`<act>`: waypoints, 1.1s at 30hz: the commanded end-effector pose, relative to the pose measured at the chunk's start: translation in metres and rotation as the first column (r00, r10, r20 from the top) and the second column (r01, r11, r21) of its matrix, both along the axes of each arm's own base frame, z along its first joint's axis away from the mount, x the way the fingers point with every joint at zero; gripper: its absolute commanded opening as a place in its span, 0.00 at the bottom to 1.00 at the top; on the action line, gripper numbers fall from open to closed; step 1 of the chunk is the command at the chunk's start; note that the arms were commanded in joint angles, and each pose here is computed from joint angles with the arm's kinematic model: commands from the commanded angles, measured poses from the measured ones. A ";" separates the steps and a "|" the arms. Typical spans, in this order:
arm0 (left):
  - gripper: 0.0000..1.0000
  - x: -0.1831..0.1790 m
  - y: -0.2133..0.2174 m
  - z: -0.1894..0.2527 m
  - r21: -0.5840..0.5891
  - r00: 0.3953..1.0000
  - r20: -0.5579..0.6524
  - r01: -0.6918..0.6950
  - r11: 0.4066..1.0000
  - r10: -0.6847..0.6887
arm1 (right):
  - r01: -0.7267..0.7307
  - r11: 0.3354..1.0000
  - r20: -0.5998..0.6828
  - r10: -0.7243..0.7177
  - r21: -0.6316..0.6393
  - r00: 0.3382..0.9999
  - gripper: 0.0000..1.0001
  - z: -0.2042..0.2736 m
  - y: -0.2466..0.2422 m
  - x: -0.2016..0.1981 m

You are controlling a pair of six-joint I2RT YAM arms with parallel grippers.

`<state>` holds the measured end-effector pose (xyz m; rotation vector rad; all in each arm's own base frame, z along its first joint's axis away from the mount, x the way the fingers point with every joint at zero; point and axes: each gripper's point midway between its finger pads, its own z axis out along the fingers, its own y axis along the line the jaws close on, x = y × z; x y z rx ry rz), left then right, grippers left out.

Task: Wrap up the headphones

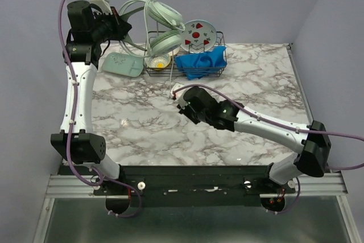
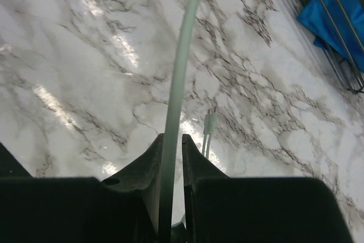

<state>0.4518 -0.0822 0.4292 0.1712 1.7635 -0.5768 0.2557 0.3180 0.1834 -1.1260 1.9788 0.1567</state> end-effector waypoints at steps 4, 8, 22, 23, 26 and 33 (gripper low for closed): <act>0.00 0.016 0.058 0.047 -0.065 0.918 0.182 -0.346 0.936 0.352 | -0.235 0.968 0.060 0.230 0.090 0.971 0.01 0.040 0.069 -0.052; 0.00 0.033 0.078 0.044 -0.047 0.877 0.187 -0.442 0.896 0.443 | -0.320 0.944 0.076 0.314 0.085 0.946 0.01 0.050 0.093 -0.082; 0.00 0.060 0.142 0.015 0.158 0.710 0.317 -0.693 0.703 0.629 | -0.406 0.911 0.156 0.392 0.070 0.907 0.01 0.101 0.103 -0.127; 0.00 0.062 0.144 0.012 0.167 0.702 0.324 -0.702 0.692 0.634 | -0.408 0.910 0.165 0.392 0.074 0.905 0.01 0.106 0.103 -0.127; 0.00 0.062 0.149 0.002 0.235 0.688 0.351 -0.722 0.651 0.635 | -0.394 0.915 0.194 0.372 0.089 0.908 0.01 0.121 0.096 -0.124; 0.00 0.055 0.103 -0.018 0.459 0.759 0.491 -0.643 0.613 0.428 | -0.233 0.969 0.333 0.193 0.084 0.923 0.01 0.163 0.054 -0.094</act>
